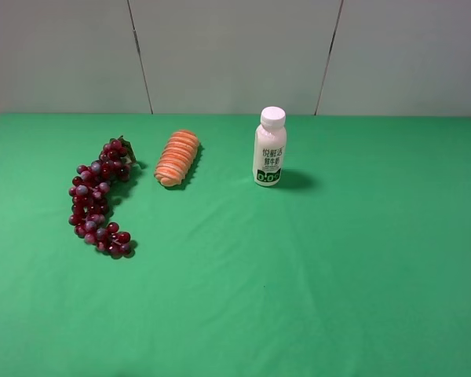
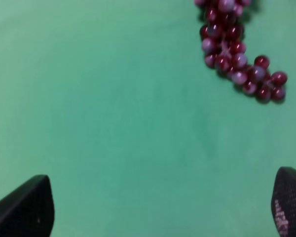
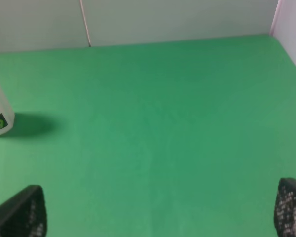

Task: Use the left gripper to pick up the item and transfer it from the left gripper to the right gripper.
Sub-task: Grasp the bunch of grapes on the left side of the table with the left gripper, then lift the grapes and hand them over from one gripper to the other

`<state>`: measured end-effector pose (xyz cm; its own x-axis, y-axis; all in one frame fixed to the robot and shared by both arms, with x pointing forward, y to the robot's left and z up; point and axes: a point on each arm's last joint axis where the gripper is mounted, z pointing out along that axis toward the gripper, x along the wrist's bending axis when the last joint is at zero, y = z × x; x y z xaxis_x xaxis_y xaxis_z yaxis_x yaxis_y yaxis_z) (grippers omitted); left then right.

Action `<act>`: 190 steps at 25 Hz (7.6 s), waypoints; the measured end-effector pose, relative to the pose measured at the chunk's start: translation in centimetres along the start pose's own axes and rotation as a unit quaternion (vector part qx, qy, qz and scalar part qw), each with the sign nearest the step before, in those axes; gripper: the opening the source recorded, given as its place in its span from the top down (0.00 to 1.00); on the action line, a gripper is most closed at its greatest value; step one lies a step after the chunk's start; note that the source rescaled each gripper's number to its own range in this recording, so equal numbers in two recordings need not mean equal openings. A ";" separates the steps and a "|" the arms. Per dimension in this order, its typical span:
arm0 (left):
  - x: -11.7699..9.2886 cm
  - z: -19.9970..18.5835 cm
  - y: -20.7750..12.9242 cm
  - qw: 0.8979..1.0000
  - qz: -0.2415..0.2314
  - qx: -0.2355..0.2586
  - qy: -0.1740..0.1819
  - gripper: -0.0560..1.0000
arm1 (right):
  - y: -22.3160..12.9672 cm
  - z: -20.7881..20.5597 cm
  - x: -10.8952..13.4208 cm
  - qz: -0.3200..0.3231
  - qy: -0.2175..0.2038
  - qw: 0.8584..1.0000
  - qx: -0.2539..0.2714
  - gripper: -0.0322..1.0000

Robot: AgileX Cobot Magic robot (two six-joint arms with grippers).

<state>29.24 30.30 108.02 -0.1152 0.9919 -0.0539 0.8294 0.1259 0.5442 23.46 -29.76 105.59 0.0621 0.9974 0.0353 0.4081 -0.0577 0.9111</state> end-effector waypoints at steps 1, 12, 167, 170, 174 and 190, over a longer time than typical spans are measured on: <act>-0.1 0.4 0.3 1.000 0.001 0.009 0.001 0.16 | 0.0 0.0 0.0 0.000 0.000 1.000 0.000 0.00; -0.8 5.0 4.0 0.997 -0.001 0.081 0.001 0.14 | 0.0 0.0 0.0 0.000 0.000 1.000 0.000 0.00; -12.3 4.3 11.3 0.926 0.163 0.193 -0.279 0.93 | 0.5 0.6 1.1 0.017 0.061 0.998 0.018 0.00; -12.9 5.0 12.1 0.921 0.176 0.199 -0.285 0.93 | 1.5 1.6 1.8 0.011 0.099 0.995 0.033 0.00; -13.7 5.5 13.6 0.916 0.198 0.193 -0.291 0.93 | 2.9 3.5 2.8 0.011 0.152 0.987 0.047 0.00; -22.5 7.3 13.2 0.815 0.460 0.150 -0.319 0.94 | 5.3 7.9 5.6 -0.033 0.297 0.953 0.055 0.00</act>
<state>46.76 9.81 110.35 0.8588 0.4649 -0.2152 0.5123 -0.7720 0.3764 33.17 -24.78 107.38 -0.4803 0.8449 0.2355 0.4888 0.0350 0.8717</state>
